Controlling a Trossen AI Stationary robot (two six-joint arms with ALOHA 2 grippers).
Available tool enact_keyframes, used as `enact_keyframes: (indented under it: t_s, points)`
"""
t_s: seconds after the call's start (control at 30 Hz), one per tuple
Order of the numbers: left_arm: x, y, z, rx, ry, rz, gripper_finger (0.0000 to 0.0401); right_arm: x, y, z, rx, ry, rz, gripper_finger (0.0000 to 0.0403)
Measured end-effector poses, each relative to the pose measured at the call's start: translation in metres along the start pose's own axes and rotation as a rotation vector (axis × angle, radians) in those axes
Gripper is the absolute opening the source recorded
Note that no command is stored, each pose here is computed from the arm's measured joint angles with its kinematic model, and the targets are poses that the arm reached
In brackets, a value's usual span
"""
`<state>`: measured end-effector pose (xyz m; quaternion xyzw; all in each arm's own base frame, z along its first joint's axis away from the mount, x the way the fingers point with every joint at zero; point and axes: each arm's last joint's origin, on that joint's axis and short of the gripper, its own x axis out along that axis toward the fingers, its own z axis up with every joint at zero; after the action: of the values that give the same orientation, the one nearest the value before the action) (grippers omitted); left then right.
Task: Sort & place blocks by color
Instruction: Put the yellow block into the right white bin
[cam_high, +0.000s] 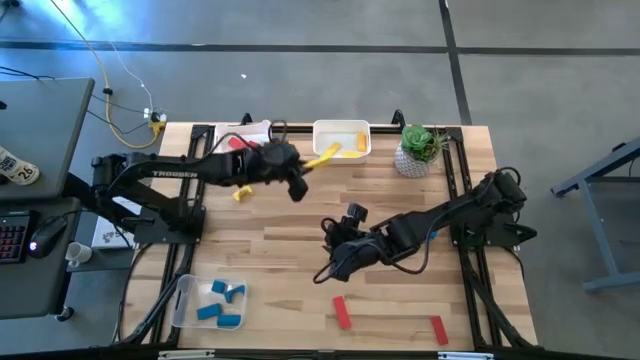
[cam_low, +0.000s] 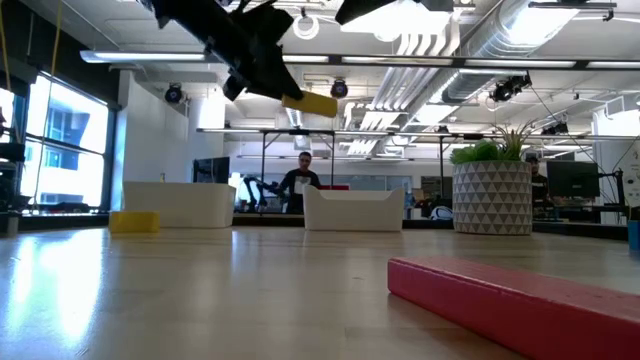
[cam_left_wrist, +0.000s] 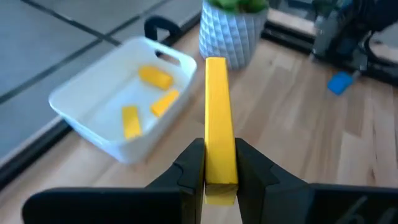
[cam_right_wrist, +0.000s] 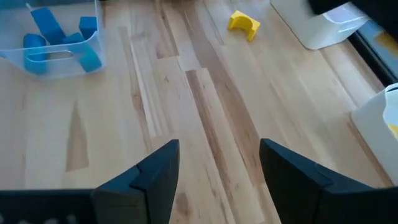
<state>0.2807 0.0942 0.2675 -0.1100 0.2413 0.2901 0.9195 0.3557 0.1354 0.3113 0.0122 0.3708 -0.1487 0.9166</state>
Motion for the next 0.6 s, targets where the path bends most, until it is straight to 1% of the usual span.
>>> enact_keyframes:
  t_s: [0.07,0.17,0.3,0.43,0.6]
  points:
    - [0.003,0.012,0.006,-0.004,-0.03,-0.002,0.0044,-0.001,0.001,0.0,0.023,0.0,0.002,0.0209]
    - [0.007,0.03,0.014,-0.013,-0.075,0.006,0.0044,-0.002,0.003,-0.001,0.025,-0.006,-0.002,0.0209]
    - [0.017,0.051,0.019,-0.018,-0.112,0.008,0.0044,-0.002,0.004,-0.002,0.048,-0.006,-0.001,0.0209]
    - [0.035,0.066,0.027,-0.03,-0.098,0.01,0.0044,-0.002,0.004,-0.002,0.068,-0.007,-0.001,0.0209]
    - [0.064,0.081,0.038,-0.016,-0.075,0.048,0.0044,-0.002,0.004,-0.002,0.083,-0.006,-0.002,0.0209]
